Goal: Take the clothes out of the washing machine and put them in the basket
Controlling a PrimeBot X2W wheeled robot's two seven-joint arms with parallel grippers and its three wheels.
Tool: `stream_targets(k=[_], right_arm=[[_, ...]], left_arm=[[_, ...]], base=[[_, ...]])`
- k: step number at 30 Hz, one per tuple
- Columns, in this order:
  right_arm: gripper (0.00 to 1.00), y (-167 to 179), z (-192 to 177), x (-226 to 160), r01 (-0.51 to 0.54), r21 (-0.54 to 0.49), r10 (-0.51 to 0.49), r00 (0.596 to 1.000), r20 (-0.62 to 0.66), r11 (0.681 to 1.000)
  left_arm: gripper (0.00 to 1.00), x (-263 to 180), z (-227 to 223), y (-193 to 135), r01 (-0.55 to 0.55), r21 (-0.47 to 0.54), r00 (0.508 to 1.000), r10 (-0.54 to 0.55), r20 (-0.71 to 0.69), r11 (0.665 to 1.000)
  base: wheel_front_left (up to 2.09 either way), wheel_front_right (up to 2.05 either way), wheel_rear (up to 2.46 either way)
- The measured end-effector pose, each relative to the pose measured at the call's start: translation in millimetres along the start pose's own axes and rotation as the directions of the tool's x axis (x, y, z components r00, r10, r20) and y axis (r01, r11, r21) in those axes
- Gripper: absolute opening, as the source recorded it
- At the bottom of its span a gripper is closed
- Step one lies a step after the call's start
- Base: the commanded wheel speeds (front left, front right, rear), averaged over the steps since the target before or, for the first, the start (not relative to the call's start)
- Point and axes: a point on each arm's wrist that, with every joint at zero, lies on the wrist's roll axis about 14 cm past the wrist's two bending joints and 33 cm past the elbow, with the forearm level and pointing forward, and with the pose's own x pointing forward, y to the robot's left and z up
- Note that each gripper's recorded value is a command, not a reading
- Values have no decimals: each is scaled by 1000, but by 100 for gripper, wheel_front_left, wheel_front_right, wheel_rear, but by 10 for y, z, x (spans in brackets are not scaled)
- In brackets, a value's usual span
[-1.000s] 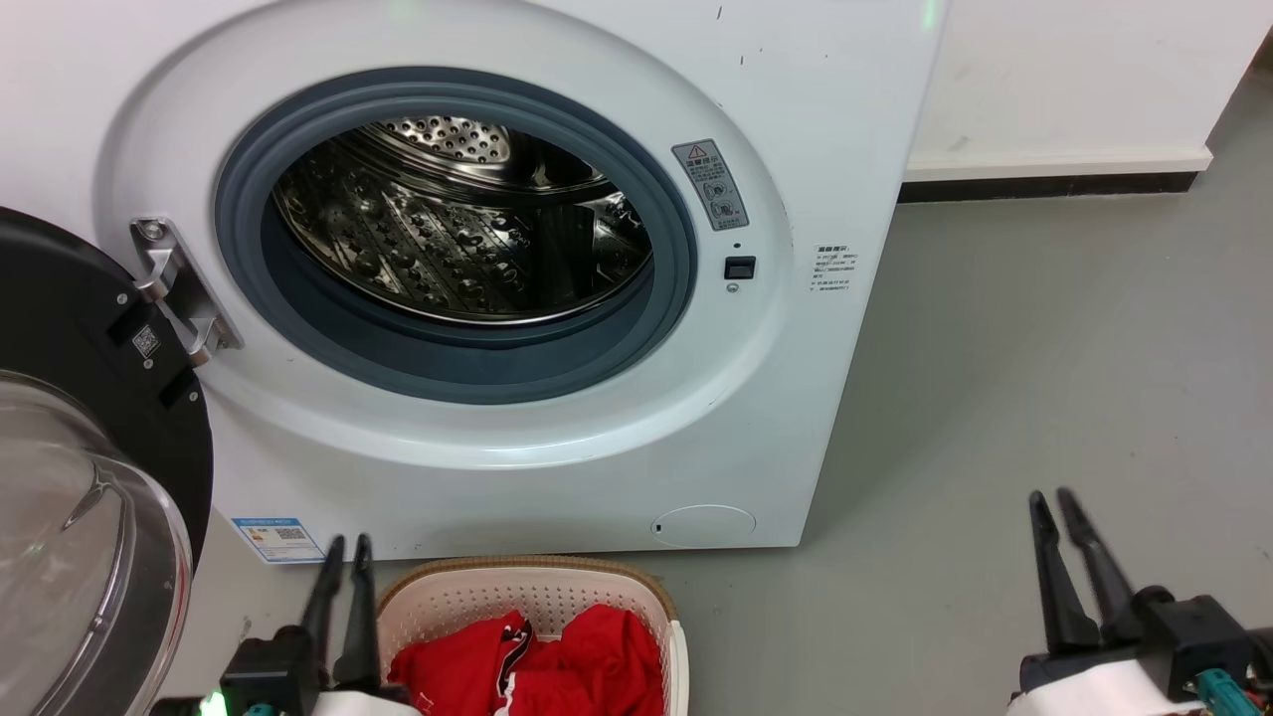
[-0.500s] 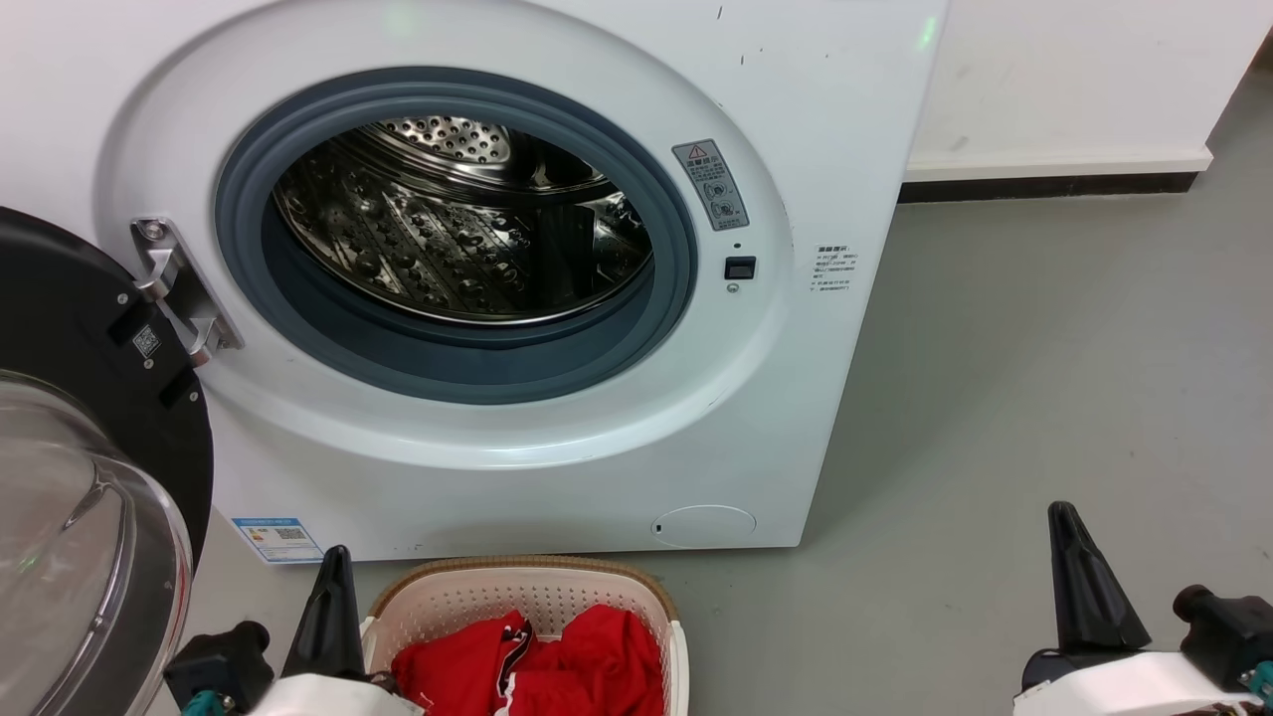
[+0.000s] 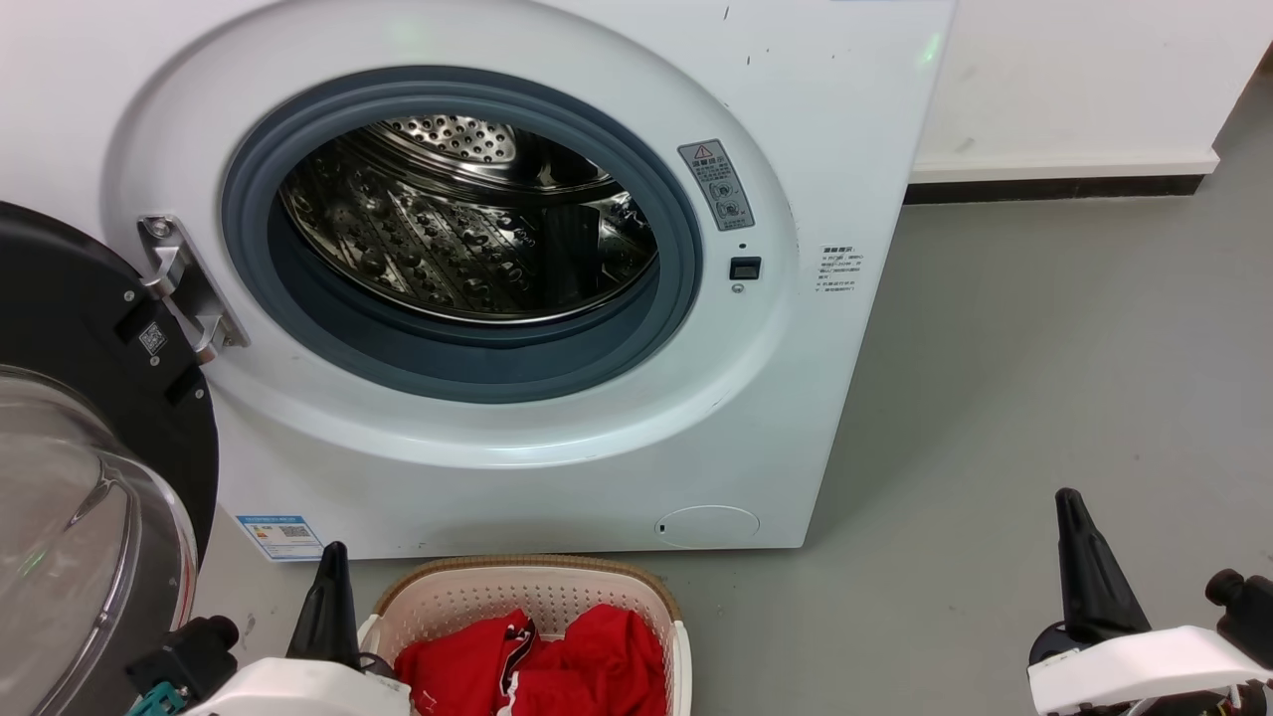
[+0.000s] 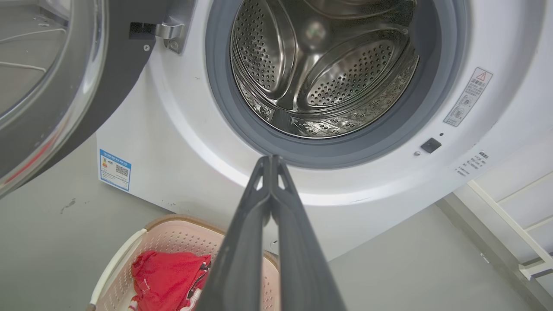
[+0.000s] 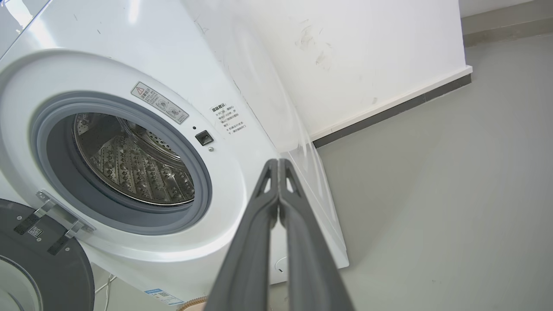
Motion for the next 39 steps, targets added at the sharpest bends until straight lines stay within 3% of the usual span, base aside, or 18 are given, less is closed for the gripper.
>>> stream_targets(k=[16, 39], right_arm=[[0, -43, -33, 63, 33, 246, -28, 999, -24, 969], [0, -49, -63, 157, 58, 517, -34, 998, -55, 854]], left_arm=[[0, 69, 25, 10, -11, -240, 1000, 8, -17, 971], [0, 132, 55, 10, -14, -506, 1000, -3, -31, 862]], base=[[0, 0, 0], [0, 0, 0]])
